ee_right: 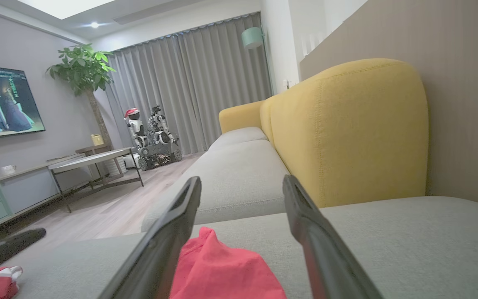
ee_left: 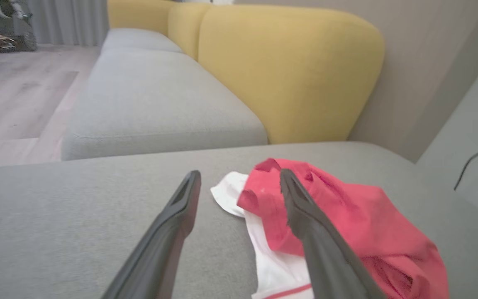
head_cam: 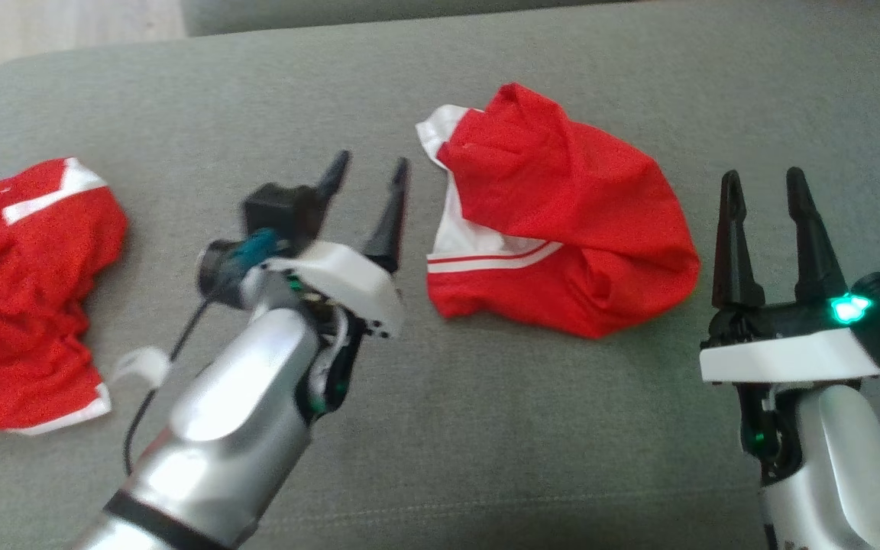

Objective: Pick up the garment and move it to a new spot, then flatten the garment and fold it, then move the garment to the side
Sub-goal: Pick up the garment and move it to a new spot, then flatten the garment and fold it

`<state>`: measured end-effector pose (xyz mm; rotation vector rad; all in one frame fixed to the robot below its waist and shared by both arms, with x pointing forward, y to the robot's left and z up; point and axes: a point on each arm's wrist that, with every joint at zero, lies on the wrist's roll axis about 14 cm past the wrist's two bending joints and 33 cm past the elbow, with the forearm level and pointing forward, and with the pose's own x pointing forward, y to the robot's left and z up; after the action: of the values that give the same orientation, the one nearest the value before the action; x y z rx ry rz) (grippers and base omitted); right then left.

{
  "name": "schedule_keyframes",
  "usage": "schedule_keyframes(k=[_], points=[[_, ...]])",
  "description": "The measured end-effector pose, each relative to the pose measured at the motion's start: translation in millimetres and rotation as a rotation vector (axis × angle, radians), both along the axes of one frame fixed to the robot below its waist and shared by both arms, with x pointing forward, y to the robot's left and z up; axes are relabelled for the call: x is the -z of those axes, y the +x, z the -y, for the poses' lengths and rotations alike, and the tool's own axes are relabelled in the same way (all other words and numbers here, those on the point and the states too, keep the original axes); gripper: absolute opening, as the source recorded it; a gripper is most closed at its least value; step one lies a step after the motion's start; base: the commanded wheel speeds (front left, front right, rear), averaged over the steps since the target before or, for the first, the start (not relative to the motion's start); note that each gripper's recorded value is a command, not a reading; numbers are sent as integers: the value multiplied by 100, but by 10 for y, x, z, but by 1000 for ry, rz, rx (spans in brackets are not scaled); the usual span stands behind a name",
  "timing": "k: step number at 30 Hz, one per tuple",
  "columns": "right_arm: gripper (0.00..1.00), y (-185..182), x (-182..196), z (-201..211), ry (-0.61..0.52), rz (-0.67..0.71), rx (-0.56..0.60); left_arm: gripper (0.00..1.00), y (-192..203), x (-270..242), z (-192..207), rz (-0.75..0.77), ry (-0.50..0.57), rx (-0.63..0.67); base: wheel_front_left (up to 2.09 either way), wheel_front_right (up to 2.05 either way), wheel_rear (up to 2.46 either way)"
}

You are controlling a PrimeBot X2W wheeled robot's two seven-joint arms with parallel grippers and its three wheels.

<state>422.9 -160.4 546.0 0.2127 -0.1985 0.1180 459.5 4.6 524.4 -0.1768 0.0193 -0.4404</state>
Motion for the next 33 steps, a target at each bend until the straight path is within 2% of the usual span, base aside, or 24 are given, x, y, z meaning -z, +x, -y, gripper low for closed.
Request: schedule_keyframes(k=[6,13,27,33], points=[[100,-44,81,-118,-9,-23,-30,100,-186,-172,-558,51,-83,-158,0,0,0],[100,-90,226,-199,-18,-65,-52,100,-475,-83,-861,51,-127,-243,0,0,0],[100,-77,300,-248,-29,-85,-67,100,-484,-75,-923,75,-148,-255,0,0,0],[100,-49,404,-366,-72,-126,-105,100,-472,7,-913,55,-144,-248,0,0,0]])
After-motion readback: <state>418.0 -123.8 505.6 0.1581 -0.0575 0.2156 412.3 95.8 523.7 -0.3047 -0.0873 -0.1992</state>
